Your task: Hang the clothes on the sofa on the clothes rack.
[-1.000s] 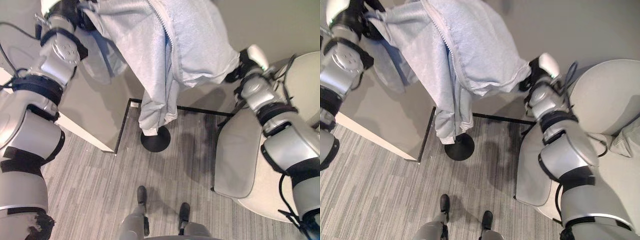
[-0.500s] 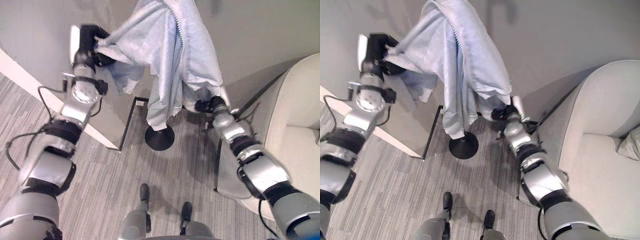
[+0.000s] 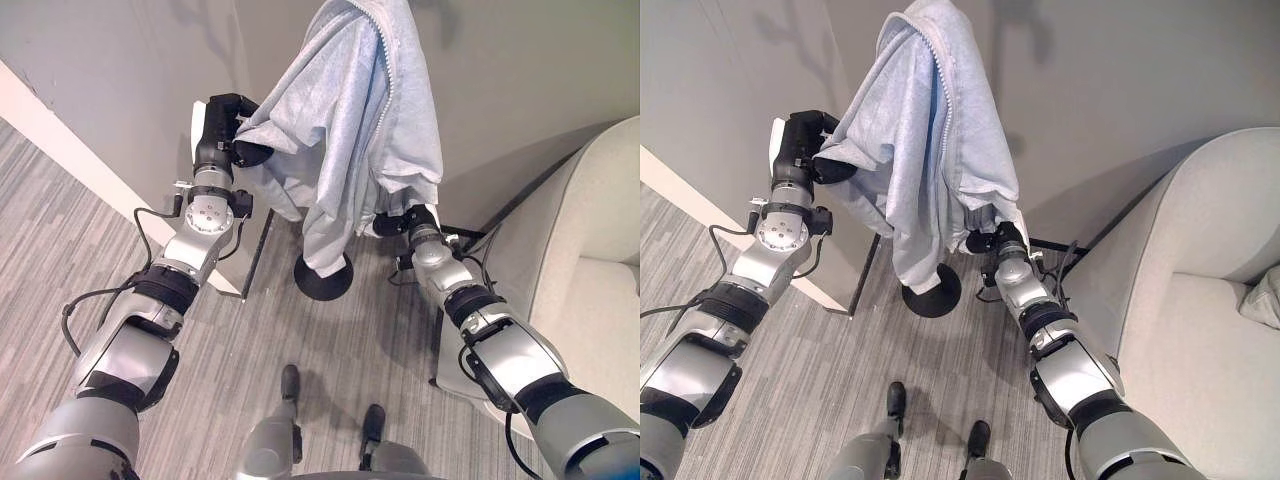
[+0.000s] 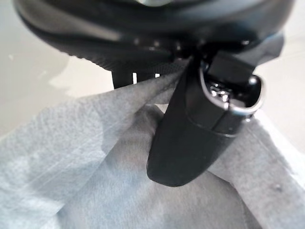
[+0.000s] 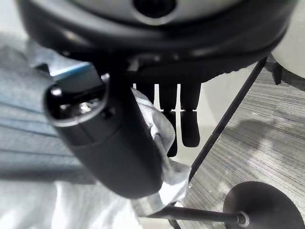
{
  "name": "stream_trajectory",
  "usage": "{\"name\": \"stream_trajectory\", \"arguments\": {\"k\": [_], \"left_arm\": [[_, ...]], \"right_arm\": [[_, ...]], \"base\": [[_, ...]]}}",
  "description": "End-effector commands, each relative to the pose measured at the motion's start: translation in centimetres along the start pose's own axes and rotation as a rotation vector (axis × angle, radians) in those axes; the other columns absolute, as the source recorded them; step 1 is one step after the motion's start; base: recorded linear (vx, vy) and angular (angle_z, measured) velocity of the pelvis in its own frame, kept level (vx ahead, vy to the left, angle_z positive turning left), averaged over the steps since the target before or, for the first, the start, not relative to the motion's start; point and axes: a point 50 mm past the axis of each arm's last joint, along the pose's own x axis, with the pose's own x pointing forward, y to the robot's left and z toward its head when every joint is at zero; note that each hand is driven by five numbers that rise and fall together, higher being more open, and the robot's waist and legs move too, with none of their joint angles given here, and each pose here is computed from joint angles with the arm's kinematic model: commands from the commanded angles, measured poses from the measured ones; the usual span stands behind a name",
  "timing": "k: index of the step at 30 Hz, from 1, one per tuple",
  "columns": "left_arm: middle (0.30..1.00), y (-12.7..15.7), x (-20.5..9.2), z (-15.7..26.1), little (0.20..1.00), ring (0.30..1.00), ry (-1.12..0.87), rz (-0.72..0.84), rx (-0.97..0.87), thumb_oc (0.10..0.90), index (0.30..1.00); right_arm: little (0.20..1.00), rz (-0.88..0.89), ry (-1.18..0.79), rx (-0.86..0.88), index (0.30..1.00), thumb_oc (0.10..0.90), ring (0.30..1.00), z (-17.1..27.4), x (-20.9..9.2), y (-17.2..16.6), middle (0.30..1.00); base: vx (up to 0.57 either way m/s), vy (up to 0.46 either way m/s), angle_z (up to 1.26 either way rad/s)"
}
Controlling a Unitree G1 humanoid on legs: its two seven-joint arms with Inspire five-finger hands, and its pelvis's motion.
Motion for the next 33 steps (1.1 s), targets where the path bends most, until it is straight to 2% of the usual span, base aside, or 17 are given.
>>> {"name": "stream_trajectory", "arguments": {"k": [1, 6, 10, 14, 20, 26, 30, 32, 33], "left_arm": [[0.9, 1.8, 1.5, 4.0, 0.9, 0.9, -0.17, 0.075, -0.083, 0.8, 0.9], [0.9, 1.8, 0.5, 2.5, 0.9, 0.9, -0.126, 0.069, -0.16, 0.8, 0.9], [0.9, 2.8, -1.2, -0.3, 0.9, 0.9, -0.048, 0.082, -0.212, 0.8, 0.9], [0.9, 4.5, -3.5, -3.4, 0.9, 0.9, 0.039, 0.106, -0.197, 0.8, 0.9], [0.9, 7.0, -7.1, -7.4, 0.9, 0.9, 0.163, 0.156, -0.164, 0.8, 0.9], [0.9, 8.3, -11.8, -11.3, 0.9, 0.9, 0.312, 0.175, -0.154, 0.8, 0.9], [0.9, 8.1, -14.5, -13.4, 0.9, 0.9, 0.404, 0.194, -0.178, 0.8, 0.9], [0.9, 7.5, -15.9, -14.4, 0.9, 0.9, 0.454, 0.208, -0.227, 0.8, 0.9], [0.9, 6.7, -17.2, -15.3, 0.9, 0.9, 0.497, 0.167, -0.211, 0.8, 0.9]], "right_arm": [[0.9, -0.098, -0.094, -0.019, 0.9, 0.8, 0.9, 1.5, 0.4, -3.4, 0.9], [0.9, -0.112, -0.155, -0.013, 0.9, 0.8, 0.9, 1.0, -0.4, -4.5, 0.9], [0.9, -0.145, -0.192, -0.025, 0.9, 0.8, 0.9, -0.9, -2.0, -6.3, 0.9], [0.9, -0.185, -0.197, -0.111, 0.9, 0.8, 0.9, -2.9, -3.7, -8.8, 0.9], [0.9, -0.198, -0.218, -0.149, 0.9, 0.8, 0.9, -4.8, -6.5, -10.5, 0.9], [0.9, -0.084, -0.133, -0.045, 0.9, 0.8, 0.9, -9.2, -10.0, -8.7, 0.9], [0.9, -0.011, -0.032, 0.041, 0.9, 0.8, 0.9, -12.5, -12.4, -5.9, 0.9], [0.9, 0.023, 0.025, 0.098, 0.9, 0.8, 0.9, -14.0, -13.4, -4.3, 0.9], [0.9, 0.049, 0.075, 0.132, 0.9, 0.8, 0.9, -15.2, -14.1, -3.0, 0.9]], "base": [[0.0, 0.0, 0.0], [0.02, 0.006, 0.01], [0.04, 0.012, 0.01], [0.03, -0.002, -0.01], [0.01, -0.008, -0.03], [0.0, 0.0, 0.0], [-0.01, 0.0, -0.02], [-0.03, 0.001, -0.06], [-0.02, 0.002, -0.07]]}}
